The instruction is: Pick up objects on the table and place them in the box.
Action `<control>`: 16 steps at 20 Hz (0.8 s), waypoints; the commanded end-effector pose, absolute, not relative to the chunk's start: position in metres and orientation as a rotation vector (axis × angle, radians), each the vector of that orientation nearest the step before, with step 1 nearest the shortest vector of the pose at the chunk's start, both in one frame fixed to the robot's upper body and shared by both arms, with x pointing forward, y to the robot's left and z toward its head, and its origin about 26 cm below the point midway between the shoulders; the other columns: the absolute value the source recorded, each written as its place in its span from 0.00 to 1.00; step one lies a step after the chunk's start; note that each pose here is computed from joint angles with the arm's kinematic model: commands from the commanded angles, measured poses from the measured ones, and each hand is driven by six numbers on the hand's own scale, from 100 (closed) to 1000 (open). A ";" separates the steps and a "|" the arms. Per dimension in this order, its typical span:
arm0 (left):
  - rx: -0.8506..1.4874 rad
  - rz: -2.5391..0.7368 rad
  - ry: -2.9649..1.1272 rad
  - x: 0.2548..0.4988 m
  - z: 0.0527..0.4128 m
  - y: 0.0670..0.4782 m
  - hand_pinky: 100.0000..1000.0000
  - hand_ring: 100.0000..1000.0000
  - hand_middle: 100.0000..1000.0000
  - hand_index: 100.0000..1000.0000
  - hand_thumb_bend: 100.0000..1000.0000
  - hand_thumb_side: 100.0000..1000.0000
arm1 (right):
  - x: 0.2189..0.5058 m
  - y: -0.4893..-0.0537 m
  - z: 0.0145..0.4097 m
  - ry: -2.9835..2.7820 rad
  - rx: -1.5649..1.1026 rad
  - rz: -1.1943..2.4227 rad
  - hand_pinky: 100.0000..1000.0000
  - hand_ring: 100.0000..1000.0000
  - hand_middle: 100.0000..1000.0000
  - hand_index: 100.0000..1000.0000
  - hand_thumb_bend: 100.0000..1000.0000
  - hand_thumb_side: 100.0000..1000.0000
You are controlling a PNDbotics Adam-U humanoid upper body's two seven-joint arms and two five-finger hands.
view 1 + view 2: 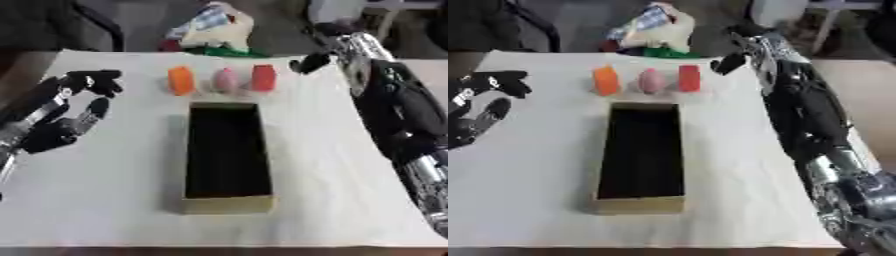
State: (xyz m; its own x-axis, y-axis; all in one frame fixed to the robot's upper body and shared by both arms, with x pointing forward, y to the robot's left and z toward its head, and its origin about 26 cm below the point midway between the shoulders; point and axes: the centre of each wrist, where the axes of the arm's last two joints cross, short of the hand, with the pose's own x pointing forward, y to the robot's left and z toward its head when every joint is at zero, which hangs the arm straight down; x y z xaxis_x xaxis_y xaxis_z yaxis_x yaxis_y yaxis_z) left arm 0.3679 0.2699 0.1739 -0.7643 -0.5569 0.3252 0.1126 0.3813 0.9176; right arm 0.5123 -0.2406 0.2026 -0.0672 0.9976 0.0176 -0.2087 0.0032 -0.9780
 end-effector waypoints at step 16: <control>0.396 -1.425 -2.052 0.367 0.184 0.273 0.74 0.69 0.69 0.96 0.00 1.00 | 0.513 -0.228 0.225 -1.119 -1.015 1.422 0.90 0.94 0.98 1.00 0.07 0.11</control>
State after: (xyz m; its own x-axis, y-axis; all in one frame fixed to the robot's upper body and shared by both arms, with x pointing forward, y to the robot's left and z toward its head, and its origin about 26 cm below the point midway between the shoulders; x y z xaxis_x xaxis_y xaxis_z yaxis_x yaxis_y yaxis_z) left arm 0.3679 0.2699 0.1739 -0.7664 -0.5534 0.3262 0.1174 0.3785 0.9181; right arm 0.5119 -0.2292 0.2028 -0.1214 0.9926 -0.0056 -0.2620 -0.0375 -0.9643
